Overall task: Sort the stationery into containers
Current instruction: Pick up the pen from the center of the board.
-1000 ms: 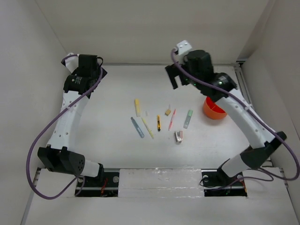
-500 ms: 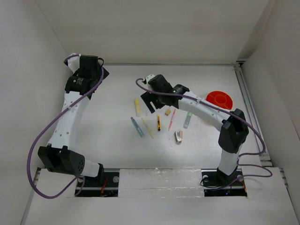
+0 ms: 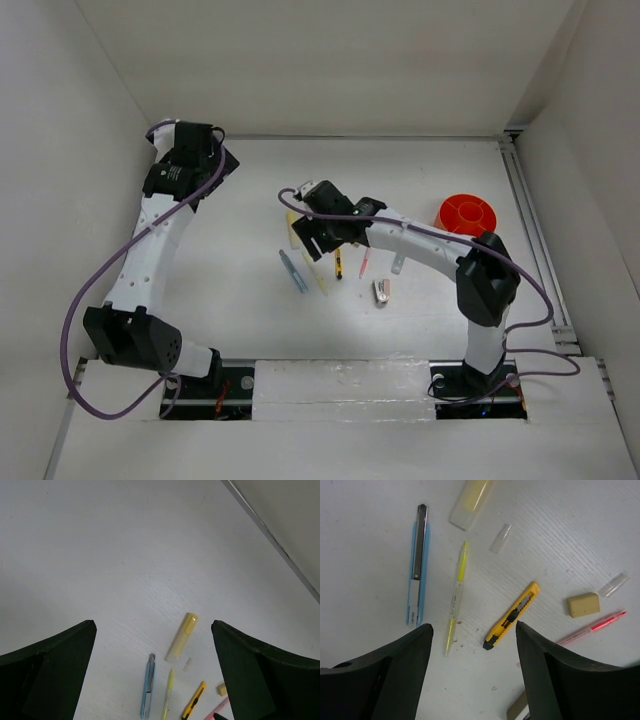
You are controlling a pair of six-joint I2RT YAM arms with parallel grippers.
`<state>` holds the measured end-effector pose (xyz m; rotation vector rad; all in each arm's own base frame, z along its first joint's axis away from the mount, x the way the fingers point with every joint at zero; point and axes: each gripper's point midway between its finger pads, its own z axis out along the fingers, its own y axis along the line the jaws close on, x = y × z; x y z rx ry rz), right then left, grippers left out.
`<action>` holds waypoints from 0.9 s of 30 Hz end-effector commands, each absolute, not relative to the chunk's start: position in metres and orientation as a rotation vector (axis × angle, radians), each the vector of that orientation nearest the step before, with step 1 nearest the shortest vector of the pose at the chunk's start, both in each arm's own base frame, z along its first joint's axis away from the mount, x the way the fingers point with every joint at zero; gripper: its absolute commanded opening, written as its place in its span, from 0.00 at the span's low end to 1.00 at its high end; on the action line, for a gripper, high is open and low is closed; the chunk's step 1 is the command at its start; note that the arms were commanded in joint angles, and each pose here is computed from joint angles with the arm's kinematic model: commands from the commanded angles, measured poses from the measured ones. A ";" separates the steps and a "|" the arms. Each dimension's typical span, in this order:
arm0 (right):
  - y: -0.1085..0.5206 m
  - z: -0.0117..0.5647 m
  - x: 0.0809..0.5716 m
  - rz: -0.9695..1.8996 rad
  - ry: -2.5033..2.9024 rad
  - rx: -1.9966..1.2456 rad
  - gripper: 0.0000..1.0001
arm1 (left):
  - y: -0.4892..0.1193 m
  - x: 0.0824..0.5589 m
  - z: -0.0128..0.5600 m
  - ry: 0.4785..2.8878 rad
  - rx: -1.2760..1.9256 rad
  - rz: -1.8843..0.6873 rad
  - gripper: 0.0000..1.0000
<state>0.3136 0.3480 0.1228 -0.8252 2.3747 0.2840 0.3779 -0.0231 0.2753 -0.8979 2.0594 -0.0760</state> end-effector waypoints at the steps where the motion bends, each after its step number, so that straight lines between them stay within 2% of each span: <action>1: 0.362 0.110 0.303 0.327 2.393 -0.818 0.72 | -0.024 0.377 0.273 2.079 -0.879 -0.083 1.00; 10: 0.366 0.093 0.296 0.307 2.430 -0.803 0.69 | -0.027 0.367 0.256 2.127 -0.873 -0.093 1.00; 12: 0.366 0.089 0.296 0.300 2.438 -0.806 0.63 | -0.031 0.367 0.256 2.137 -0.867 -0.114 1.00; 14: 0.365 0.078 0.296 0.283 2.459 -0.816 0.62 | -0.033 0.368 0.253 2.144 -0.863 -0.128 1.00; 15: 0.367 0.078 0.297 0.282 2.461 -0.816 0.57 | -0.035 0.366 0.256 2.140 -0.858 -0.143 1.00; 27: 0.372 0.057 0.286 0.295 2.521 -0.853 0.57 | -0.029 0.356 0.245 2.156 -0.859 -0.102 1.00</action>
